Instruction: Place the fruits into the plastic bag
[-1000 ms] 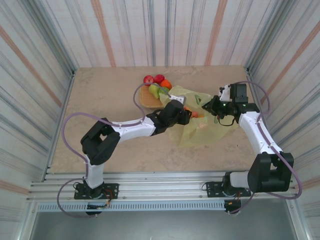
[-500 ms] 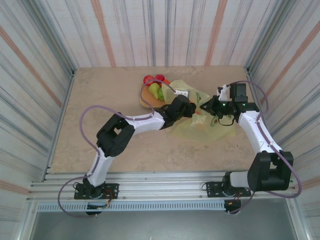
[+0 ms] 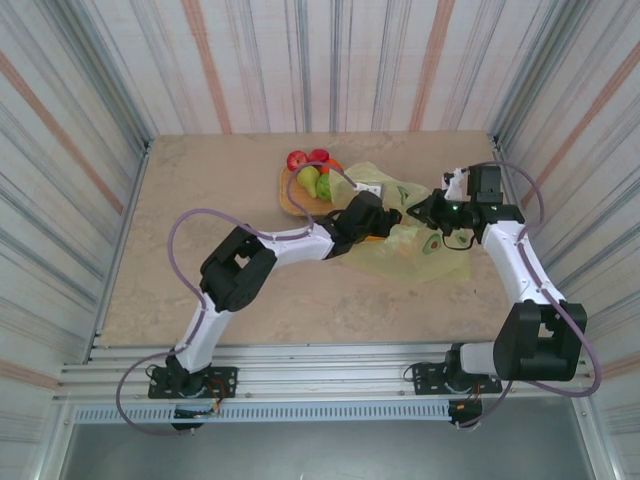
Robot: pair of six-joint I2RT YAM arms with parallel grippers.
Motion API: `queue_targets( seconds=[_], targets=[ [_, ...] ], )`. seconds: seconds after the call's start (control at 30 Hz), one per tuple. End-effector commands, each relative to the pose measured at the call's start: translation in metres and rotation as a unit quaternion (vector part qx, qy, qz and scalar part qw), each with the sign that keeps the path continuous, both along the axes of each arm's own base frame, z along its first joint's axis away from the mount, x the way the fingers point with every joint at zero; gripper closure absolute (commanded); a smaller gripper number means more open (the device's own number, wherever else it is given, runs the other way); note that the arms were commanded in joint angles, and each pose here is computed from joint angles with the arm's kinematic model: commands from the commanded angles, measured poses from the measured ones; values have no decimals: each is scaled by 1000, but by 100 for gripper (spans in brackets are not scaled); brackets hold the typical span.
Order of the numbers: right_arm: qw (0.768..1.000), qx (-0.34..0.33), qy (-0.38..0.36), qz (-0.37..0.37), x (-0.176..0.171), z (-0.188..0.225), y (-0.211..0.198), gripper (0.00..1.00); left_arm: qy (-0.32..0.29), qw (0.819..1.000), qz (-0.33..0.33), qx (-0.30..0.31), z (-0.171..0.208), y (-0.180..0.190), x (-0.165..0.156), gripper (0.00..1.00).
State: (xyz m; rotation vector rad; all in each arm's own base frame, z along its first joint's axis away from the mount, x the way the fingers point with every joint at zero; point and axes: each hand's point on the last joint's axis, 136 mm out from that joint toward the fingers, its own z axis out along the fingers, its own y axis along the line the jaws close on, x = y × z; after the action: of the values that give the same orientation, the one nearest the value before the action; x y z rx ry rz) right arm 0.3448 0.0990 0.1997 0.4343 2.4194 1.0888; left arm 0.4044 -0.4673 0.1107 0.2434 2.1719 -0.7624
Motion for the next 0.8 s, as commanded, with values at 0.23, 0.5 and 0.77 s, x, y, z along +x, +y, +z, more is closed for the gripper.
queue_targets(
  seconds=[0.23,0.5,0.77],
  targets=[
    [1000,-19,8,9,-5,-5,-17,100,-11,999,-40,-8,52,42,-38,15],
    [1000,-21,12,10,-3,-9,-20,100,-3,998,-56,18,51,105,-90,16],
    [1000,-18,13,9,-1,-10,-19,100,28,997,-41,51,18,150,-121,17]
  ],
)
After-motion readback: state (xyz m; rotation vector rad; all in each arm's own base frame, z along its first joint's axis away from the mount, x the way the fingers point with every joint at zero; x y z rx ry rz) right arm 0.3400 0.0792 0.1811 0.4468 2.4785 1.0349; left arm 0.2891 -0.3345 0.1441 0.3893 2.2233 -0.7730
